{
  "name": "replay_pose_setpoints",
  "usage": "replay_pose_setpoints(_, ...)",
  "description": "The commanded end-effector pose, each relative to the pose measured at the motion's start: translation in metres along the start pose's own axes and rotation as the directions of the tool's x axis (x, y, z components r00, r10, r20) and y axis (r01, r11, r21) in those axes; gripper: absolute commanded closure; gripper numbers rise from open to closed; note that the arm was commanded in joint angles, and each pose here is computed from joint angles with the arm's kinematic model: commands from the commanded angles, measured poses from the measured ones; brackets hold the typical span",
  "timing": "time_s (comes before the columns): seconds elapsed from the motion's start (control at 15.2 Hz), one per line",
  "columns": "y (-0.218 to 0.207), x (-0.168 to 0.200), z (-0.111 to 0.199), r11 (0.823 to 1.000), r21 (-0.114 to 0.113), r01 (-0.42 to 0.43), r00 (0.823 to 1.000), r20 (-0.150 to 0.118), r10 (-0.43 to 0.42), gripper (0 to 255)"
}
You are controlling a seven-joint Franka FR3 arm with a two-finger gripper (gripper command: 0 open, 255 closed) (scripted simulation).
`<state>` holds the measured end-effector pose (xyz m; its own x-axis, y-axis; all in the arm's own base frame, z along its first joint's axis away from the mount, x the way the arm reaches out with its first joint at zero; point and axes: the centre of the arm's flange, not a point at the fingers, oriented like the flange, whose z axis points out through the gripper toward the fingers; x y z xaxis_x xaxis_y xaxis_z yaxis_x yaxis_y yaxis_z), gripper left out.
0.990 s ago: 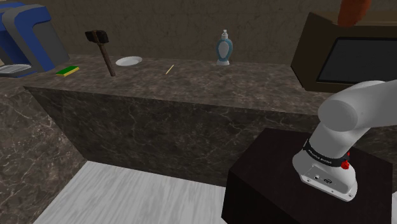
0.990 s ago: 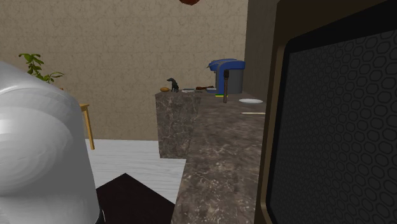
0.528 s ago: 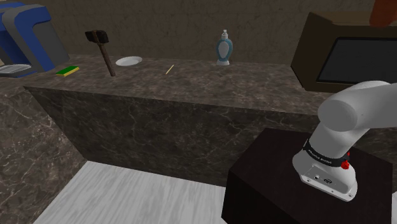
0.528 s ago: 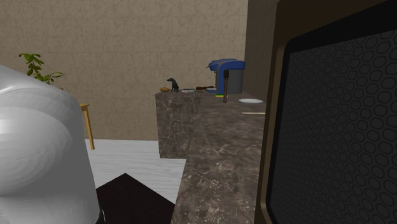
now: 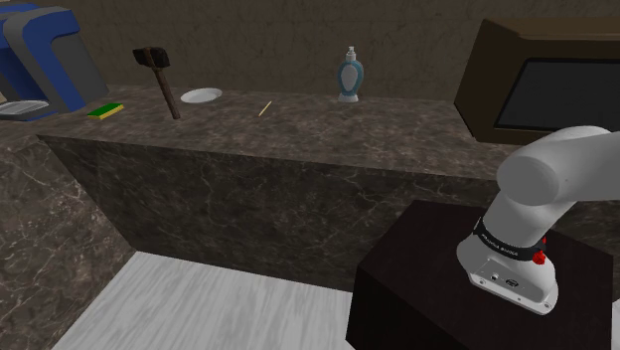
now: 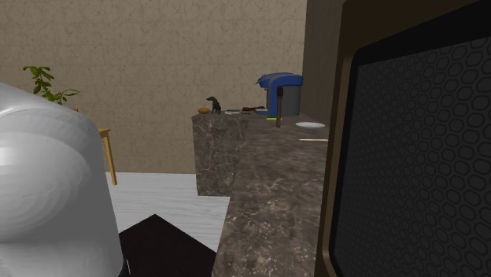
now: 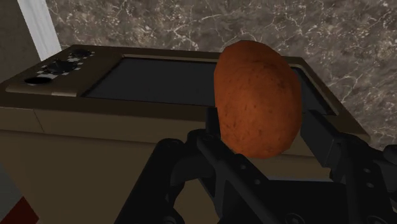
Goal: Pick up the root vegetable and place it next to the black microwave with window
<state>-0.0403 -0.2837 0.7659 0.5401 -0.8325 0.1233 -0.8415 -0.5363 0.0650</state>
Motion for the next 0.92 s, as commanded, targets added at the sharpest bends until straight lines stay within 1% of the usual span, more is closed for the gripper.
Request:
replay_pose_setpoints(0.0, 0.025, 0.001, 0.002, 1.000, -0.001, 0.001, 1.000, 0.000, -0.001, 255)
replay_pose_setpoints(0.86, 0.196, -0.002, 0.013, 1.000, -0.001, 0.001, 1.000, 0.000, -0.001, 255)
